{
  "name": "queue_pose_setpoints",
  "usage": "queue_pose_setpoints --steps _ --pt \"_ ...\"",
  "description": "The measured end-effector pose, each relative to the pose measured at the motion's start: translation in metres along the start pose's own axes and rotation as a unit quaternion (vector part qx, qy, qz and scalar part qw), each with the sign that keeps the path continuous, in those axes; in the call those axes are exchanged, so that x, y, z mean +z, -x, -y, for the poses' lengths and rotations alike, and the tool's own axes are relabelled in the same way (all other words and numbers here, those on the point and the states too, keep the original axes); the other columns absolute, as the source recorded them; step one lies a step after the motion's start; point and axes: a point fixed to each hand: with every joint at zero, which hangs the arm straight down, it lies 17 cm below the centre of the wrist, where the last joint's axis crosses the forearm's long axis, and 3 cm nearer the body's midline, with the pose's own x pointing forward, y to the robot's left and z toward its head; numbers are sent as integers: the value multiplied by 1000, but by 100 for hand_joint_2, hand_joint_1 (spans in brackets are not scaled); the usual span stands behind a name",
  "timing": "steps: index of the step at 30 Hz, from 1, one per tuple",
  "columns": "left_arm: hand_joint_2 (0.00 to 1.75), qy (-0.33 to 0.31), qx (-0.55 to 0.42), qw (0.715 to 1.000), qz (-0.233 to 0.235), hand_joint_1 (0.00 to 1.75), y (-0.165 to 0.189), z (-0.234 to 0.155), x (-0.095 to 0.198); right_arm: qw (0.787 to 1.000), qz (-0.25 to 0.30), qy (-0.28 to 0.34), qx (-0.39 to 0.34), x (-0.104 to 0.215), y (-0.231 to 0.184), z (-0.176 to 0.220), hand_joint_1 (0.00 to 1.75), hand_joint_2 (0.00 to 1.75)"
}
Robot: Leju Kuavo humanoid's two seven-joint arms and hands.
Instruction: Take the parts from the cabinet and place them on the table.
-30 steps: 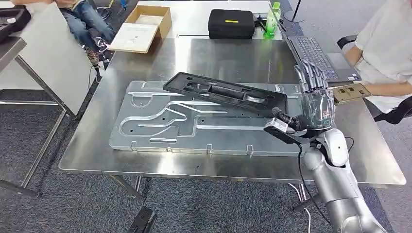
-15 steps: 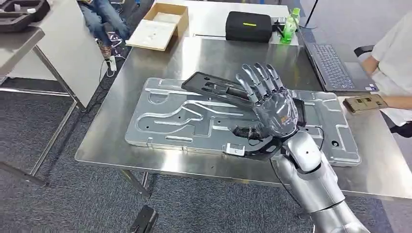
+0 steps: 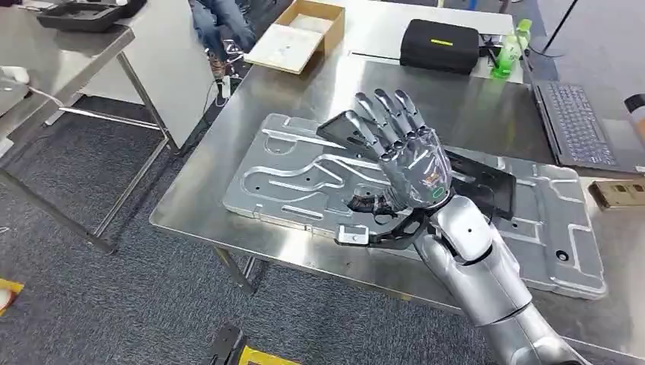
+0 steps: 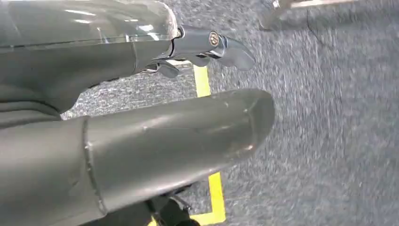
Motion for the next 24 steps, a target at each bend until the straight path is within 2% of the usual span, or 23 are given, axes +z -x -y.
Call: queue_pose_setpoints --steps 9,24 --pt "0 -9 6 1000 -8 0 8 -2 4 1000 16 9 -4 -19 -10 4 0 0" --pt "0 -25 5 999 -27 0 30 -14 13 1000 11 12 -23 -14 -20 -2 0 0"
